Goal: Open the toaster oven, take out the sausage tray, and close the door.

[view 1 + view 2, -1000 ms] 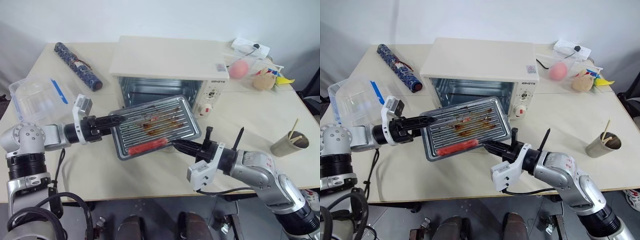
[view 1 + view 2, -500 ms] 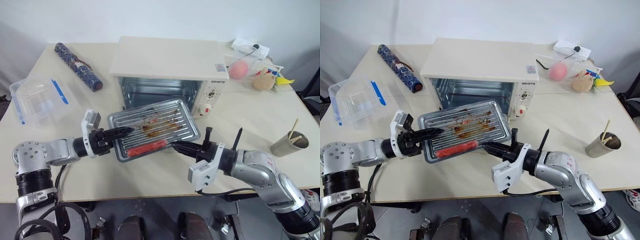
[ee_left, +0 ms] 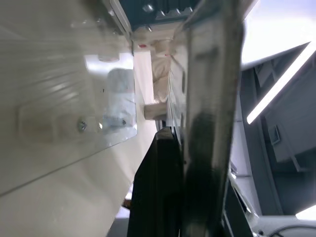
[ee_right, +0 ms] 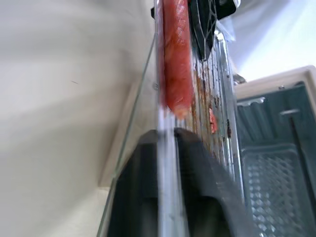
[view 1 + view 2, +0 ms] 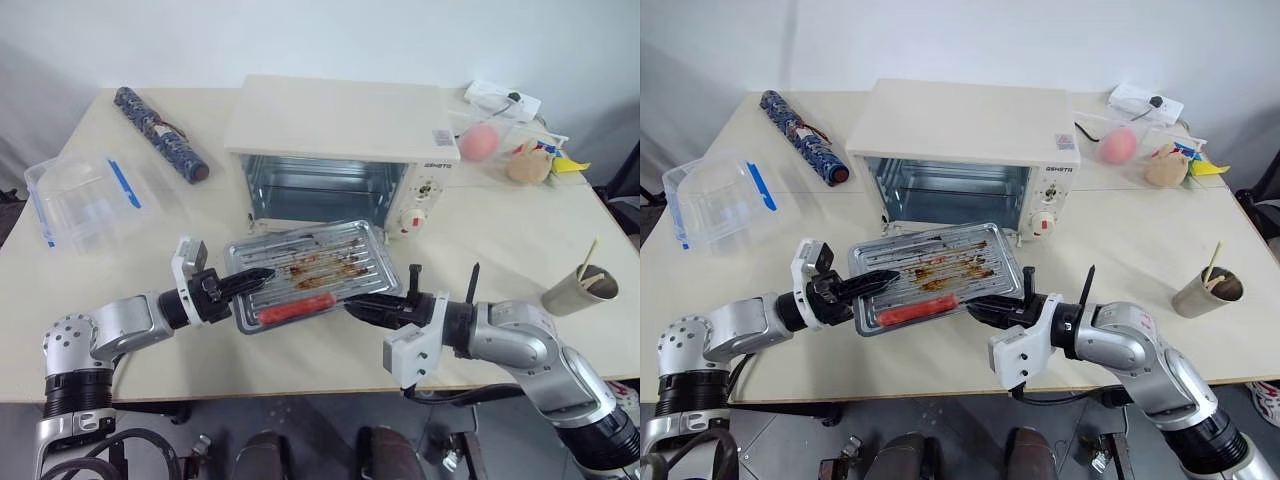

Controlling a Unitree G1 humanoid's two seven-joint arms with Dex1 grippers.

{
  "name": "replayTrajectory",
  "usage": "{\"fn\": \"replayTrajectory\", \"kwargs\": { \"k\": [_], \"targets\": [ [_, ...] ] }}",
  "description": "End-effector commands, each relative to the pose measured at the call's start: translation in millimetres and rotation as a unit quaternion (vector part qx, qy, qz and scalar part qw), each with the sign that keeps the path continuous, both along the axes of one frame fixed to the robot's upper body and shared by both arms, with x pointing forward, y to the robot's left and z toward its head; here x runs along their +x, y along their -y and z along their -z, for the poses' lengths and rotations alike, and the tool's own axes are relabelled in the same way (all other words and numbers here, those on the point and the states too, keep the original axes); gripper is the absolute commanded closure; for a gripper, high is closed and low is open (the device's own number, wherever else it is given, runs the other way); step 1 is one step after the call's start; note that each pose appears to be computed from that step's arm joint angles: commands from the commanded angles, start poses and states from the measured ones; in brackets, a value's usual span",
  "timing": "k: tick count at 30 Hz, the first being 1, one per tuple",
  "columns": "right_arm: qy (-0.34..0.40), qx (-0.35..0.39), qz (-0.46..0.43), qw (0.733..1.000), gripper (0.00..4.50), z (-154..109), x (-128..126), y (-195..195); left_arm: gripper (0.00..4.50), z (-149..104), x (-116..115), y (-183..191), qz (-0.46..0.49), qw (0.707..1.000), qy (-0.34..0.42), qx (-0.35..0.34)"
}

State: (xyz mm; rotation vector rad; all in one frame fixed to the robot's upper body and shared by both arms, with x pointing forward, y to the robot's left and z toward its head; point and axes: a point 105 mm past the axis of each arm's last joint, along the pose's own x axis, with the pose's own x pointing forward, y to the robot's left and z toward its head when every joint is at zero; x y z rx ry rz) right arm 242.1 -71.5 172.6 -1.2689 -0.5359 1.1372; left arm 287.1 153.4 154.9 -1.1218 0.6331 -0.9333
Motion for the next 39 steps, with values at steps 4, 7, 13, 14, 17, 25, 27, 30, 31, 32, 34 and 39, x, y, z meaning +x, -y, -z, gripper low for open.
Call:
{"fn": "replayTrajectory", "kwargs": {
  "k": [4,7,13,14,17,25,27,30,31,32,34,39],
  "targets": [
    [-0.053,0.018,0.004,0.998,1.39,-17.3,-6.8,7.9,4.5,-7.0,-6.9,2.9,0.003,1.0,0.02,-0.022],
    [-0.102,0.043,0.025,0.994,0.4,-25.9,-2.2,15.2,4.5,-7.0,-9.7,-1.2,-0.001,0.999,0.023,-0.032],
    [-0.235,0.095,0.092,0.963,0.17,-34.2,11.3,41.1,4.5,-12.1,-16.9,-14.2,-0.011,0.997,0.04,-0.06],
    [-0.25,0.101,0.102,0.958,0.17,-34.1,13.8,46.7,4.5,-11.3,-17.5,-17.8,-0.021,0.997,0.04,-0.063],
    [-0.273,0.094,0.12,0.95,0.34,-29.1,19.1,63.6,4.5,-6.5,-23.5,-25.7,-0.042,0.996,0.038,-0.068],
    [-0.316,0.066,0.165,0.932,2.72,17.0,44.7,96.8,4.5,5.3,-45.1,-50.9,-0.131,0.988,0.041,-0.075],
    [-0.322,0.06,0.166,0.93,3.5,31.8,52.5,98.3,4.5,7.4,-51.6,-58.9,-0.158,0.984,0.042,-0.072],
    [-0.327,0.063,0.165,0.928,4.46,46.6,61.7,98.0,4.5,7.2,-58.5,-66.6,-0.191,0.978,0.049,-0.069],
    [-0.33,0.064,0.165,0.927,4.46,52.2,64.3,97.4,4.5,7.3,-61.6,-69.5,-0.202,0.975,0.051,-0.07],
    [-0.331,0.064,0.164,0.927,4.46,56.1,66.1,97.4,4.5,7.5,-63.5,-70.7,-0.21,0.974,0.053,-0.07],
    [-0.347,0.068,0.154,0.923,4.46,66.0,68.6,90.9,4.5,6.0,-68.1,-81.7,-0.244,0.965,0.059,-0.069],
    [-0.352,0.088,0.124,0.924,4.46,72.7,76.2,73.7,4.5,4.2,-82.9,-99.2,-0.307,0.947,0.07,-0.058]
  ]
}}
